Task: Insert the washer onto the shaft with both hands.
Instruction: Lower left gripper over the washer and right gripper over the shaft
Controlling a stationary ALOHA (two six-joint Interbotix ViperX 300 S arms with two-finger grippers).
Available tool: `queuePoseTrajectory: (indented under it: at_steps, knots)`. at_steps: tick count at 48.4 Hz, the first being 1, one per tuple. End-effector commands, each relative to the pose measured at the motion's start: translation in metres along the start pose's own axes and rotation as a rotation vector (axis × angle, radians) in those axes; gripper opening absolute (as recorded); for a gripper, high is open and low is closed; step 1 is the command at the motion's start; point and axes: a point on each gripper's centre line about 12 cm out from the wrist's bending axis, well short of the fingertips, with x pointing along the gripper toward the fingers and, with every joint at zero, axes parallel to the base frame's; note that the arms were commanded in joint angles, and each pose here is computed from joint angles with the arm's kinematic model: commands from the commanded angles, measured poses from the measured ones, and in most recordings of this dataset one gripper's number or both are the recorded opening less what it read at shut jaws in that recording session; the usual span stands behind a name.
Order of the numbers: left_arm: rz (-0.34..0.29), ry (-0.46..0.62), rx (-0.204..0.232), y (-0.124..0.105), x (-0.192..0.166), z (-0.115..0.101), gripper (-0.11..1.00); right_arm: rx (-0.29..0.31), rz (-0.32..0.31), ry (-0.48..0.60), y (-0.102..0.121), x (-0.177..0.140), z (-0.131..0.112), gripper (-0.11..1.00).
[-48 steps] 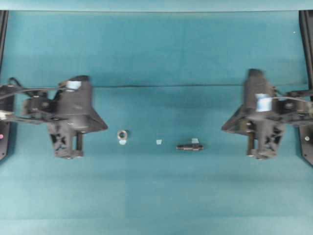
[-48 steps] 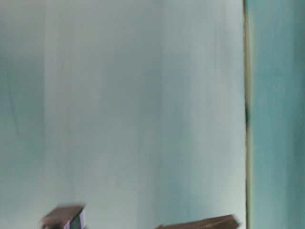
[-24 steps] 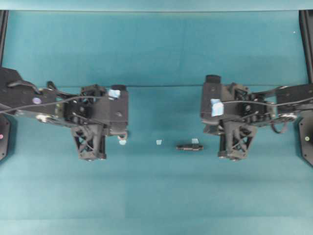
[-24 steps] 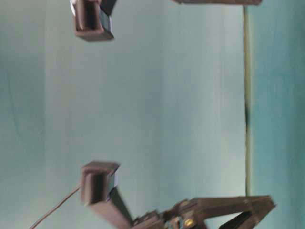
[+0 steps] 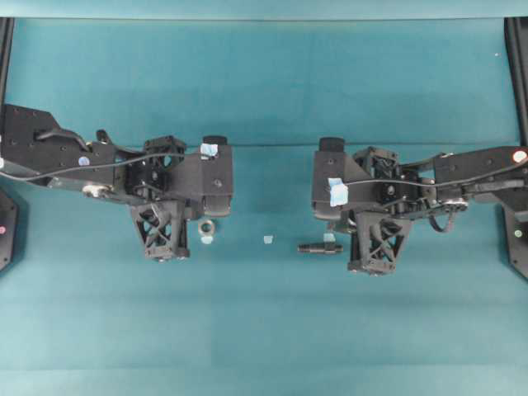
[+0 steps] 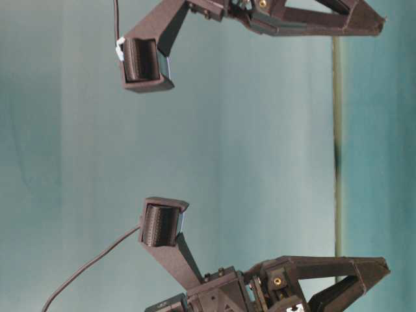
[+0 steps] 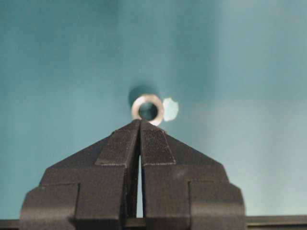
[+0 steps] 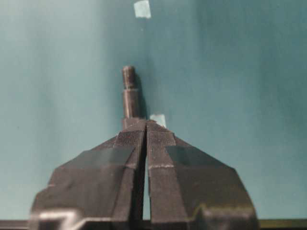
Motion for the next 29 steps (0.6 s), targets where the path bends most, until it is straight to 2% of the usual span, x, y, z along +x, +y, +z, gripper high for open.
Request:
queuePoseTrajectory:
  at_steps: [1,9,19,25,29]
  knots:
    - [0.002,-0.018,0.004,0.0003,-0.0036,0.0045,0.03,-0.012,0.002,-0.018,0.0016,-0.0021,0.0064,-0.09]
    - [0.001,-0.018,0.007,0.0001,-0.0021,0.0030,0.03,-0.013,0.001,-0.006,0.0020,0.0013,0.0049,-0.09]
    - [0.001,-0.020,0.032,-0.0004,-0.0001,0.0008,0.03,-0.013,0.001,-0.001,0.0019,0.0028,0.0043,-0.04]
    - [0.001,-0.021,0.036,0.0001,0.0012,0.0006,0.03,-0.018,0.001,0.013,0.0031,0.0045,0.0013,0.04]
    - [0.000,-0.015,0.040,-0.0006,0.0035,-0.0005,0.15,-0.021,0.000,0.034,0.0038,0.0069,-0.0014,0.17]
